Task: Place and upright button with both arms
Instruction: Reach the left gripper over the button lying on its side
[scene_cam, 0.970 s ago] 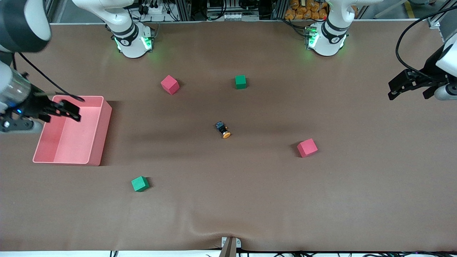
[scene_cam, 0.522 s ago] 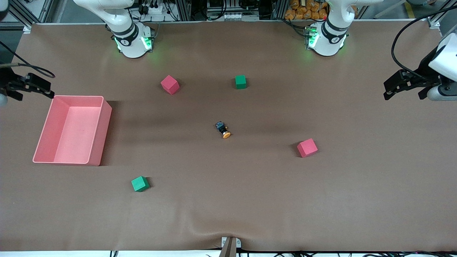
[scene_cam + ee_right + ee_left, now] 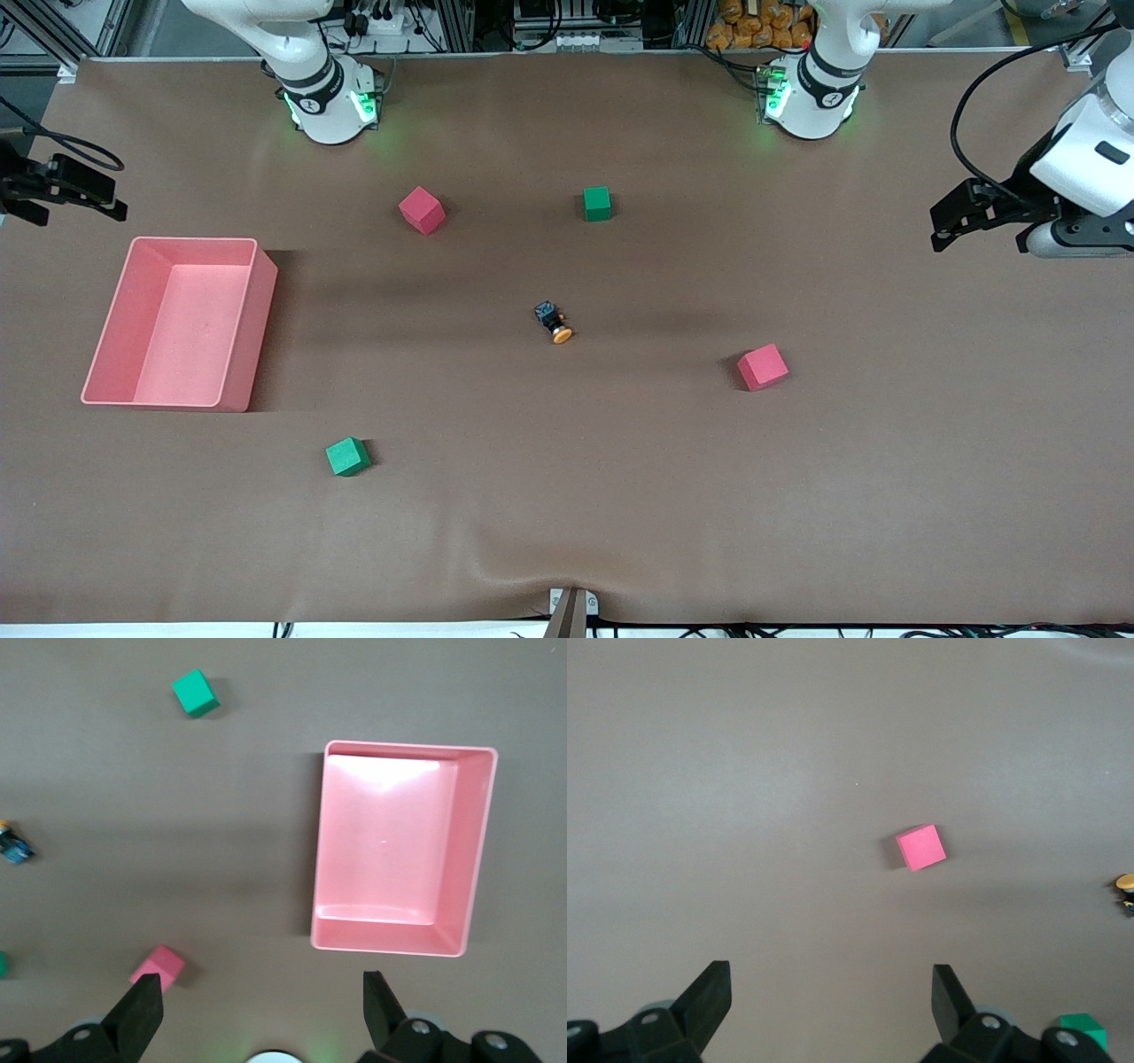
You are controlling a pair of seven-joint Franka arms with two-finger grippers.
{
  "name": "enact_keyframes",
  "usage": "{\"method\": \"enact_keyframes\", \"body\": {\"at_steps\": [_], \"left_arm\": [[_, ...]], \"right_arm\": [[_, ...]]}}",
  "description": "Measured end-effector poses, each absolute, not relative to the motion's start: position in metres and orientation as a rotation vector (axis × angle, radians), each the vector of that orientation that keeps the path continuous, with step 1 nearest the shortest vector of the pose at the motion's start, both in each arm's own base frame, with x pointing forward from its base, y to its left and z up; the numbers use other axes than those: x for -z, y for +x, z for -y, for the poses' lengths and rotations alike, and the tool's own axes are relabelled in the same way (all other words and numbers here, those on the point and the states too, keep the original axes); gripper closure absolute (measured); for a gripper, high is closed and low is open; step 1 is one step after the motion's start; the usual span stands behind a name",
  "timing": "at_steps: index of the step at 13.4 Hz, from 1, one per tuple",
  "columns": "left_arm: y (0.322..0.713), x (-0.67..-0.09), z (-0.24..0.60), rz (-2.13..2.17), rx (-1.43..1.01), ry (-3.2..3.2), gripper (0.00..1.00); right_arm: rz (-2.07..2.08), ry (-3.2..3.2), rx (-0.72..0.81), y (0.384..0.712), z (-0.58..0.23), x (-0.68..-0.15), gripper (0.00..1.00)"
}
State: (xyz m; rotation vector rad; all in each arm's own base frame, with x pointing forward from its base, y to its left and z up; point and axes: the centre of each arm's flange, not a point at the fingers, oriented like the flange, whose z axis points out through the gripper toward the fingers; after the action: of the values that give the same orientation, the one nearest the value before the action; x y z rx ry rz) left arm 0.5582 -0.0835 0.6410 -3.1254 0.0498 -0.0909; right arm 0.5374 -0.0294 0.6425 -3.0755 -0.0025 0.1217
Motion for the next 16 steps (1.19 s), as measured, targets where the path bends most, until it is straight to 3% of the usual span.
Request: {"method": "enact_keyframes", "body": {"at_steps": [7, 12, 16], "left_arm": [[0.56, -0.619, 0.131, -0.143, -0.002, -3.235, 0.0], [0.575, -0.539, 0.208, -0.061, -0.28, -3.294, 0.0], [0.58, -0.474, 0.32, 0.169, -0.394, -3.254, 0.0]], "right_arm": [[-0.053, -3.063, -0.112, 0.537, 0.027, -0.648, 0.0], [-0.052, -3.062, -0.113, 0.537, 0.027, -0.649, 0.0], [-0.053, -3.063, -0.112, 0.536, 0.028, -0.649, 0.0]]}}
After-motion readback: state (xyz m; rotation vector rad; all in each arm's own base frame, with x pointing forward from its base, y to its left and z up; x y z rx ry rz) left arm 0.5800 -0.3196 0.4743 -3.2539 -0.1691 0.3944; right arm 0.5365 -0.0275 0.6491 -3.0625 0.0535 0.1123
